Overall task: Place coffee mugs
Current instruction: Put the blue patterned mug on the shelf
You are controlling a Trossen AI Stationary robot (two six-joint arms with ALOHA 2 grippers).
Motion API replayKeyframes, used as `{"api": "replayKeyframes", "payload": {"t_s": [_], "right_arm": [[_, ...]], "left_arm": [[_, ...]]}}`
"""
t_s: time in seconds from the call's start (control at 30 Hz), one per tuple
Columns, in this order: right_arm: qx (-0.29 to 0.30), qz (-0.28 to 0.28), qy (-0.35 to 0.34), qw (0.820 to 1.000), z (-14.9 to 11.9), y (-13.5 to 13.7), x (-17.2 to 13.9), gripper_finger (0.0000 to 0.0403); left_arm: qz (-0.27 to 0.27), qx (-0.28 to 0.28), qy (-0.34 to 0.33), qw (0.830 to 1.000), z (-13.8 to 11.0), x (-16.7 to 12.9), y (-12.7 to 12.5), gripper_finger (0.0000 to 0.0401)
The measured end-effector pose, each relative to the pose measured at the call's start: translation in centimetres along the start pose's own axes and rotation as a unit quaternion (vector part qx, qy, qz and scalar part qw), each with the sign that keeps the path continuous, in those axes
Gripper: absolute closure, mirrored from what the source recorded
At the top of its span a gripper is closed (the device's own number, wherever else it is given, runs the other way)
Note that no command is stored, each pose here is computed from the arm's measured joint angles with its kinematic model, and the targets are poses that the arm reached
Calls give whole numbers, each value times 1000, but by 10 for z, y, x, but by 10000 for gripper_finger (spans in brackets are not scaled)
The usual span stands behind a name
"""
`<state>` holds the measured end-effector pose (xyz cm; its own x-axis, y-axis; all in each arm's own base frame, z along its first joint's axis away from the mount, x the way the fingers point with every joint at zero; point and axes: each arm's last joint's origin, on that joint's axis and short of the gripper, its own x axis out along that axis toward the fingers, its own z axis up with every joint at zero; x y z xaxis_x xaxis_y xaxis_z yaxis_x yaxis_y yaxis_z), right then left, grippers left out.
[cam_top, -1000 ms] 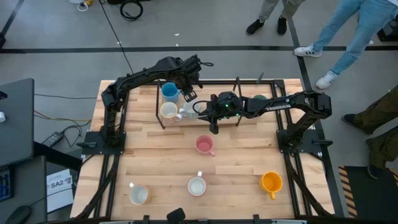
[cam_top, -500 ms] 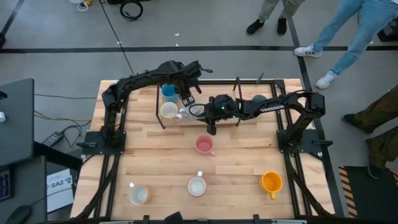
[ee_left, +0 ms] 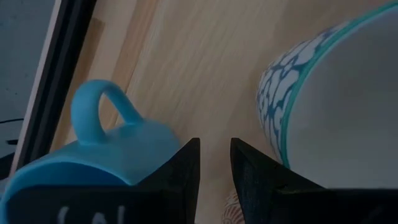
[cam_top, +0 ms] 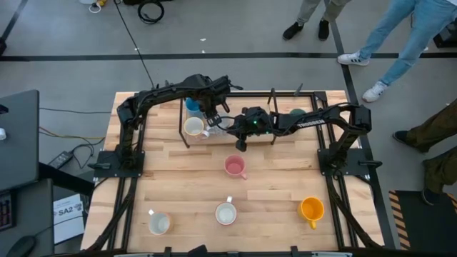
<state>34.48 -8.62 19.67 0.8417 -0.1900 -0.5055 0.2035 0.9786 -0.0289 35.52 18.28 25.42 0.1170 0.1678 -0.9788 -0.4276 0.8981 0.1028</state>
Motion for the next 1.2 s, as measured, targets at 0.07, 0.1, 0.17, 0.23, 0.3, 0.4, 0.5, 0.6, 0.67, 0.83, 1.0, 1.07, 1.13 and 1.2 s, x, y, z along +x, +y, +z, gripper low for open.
{"api": "replayKeyframes", "payload": {"t_s": [0.07, 0.1, 0.17, 0.23, 0.3, 0.4, 0.5, 0.6, 0.67, 0.83, 1.0, 1.07, 1.13, 1.2], "right_arm": [[2, -4, 0, 1000, 0, -2, 0, 326], [3, -6, 0, 1000, 0, -4, 0, 326], [6, -11, 1, 1000, 0, -7, 0, 326], [8, -24, 1, 1000, -1, -10, 0, 326], [9, -37, 3, 999, -1, -14, -1, 326], [12, -45, 3, 999, -1, -17, -1, 326], [14, -49, 3, 999, -1, -20, -1, 326], [15, -51, 2, 999, -1, -22, -1, 326], [16, -52, 1, 998, -1, -23, -1, 326], [14, -50, -2, 999, 1, -22, -4, 326], [12, -46, -7, 999, 4, -20, -7, 326], [11, -46, -9, 999, 6, -19, -9, 326], [11, -45, -7, 999, 6, -19, -11, 326], [11, -44, -7, 999, 6, -18, -11, 326]], "left_arm": [[0, 8, 2, 1000, 0, 0, 0, 305], [0, 9, 4, 1000, -1, 0, 0, 305], [0, 9, 8, 1000, -2, 0, 0, 305], [0, 10, 11, 1000, -2, 0, 0, 305], [0, 10, 13, 1000, -3, -1, 0, 305], [-8, 11, 20, 1000, -4, -1, -1, 305], [-16, 14, 29, 999, -6, -1, -3, 305], [-19, 25, 35, 999, -7, -2, -7, 305], [-18, 33, 37, 999, -8, -2, -9, 305], [7, 39, 30, 999, -8, -9, -9, 305], [49, 35, 0, 998, -1, -30, -3, 305], [63, 42, -21, 997, 4, -38, -1, 305], [85, 43, -38, 995, 7, -45, 2, 305], [104, 33, -64, 992, 12, -49, 6, 305]]}}
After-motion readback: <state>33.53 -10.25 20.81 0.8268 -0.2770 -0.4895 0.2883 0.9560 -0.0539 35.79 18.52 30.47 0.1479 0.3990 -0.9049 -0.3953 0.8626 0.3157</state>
